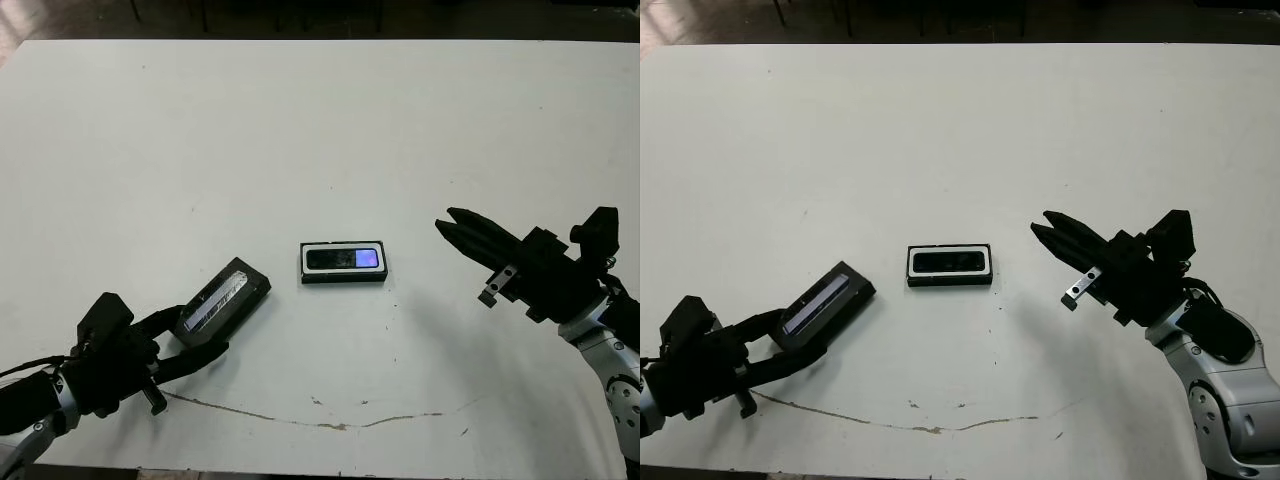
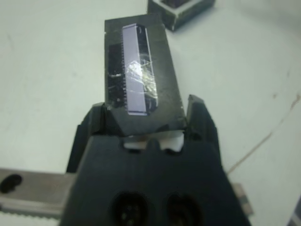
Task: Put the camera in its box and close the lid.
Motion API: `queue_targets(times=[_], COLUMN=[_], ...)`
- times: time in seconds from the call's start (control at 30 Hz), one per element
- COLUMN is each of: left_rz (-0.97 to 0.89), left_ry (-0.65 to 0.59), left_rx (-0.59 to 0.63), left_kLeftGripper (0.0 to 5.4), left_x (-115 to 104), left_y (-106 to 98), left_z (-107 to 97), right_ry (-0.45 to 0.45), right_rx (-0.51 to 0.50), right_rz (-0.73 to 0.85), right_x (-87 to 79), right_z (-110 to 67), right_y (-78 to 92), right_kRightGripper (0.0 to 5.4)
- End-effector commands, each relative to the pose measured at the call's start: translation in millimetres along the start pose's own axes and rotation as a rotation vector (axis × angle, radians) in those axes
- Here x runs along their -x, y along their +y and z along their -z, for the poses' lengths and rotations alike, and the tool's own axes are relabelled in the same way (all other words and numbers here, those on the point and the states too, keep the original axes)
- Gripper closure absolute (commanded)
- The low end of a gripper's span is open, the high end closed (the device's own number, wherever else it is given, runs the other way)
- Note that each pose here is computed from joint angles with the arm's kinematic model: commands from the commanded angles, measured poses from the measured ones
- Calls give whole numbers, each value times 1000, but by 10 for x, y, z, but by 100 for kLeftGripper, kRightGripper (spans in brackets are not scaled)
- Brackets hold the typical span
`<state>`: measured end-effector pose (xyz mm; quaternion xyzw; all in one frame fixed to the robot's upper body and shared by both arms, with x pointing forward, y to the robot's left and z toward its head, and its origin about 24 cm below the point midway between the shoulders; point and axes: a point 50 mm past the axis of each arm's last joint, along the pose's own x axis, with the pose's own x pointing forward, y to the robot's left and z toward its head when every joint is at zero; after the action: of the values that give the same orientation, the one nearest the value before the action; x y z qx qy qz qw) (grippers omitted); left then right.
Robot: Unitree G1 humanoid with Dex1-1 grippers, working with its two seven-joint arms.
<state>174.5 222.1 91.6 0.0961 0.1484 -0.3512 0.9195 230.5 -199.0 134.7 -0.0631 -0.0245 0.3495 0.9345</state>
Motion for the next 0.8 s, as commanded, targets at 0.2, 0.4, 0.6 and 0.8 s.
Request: queue_targets(times=[0.2,0.4,0.6,0.8], left_rz=[-83,-42,77,235], left_ry=[-109,-202,-203,-137], left_rx=[-123,-275,-326,-342], left_kLeftGripper=[397,397,398,398], left_x=[-147,-435,-726,-987], left_y=[289,472,551,628], left_z=[-398,-730,-934,-1026], right_ry=[12,20,3,3], right_rx=[-12,-43,-42,-23], right_rz=[16,69,97,89], right_x=[-19,-10,-2,-1], right_z=[31,18,-17,-80], right_y=[-28,-141,-214,-265], right_kRightGripper=[540,540,540,540])
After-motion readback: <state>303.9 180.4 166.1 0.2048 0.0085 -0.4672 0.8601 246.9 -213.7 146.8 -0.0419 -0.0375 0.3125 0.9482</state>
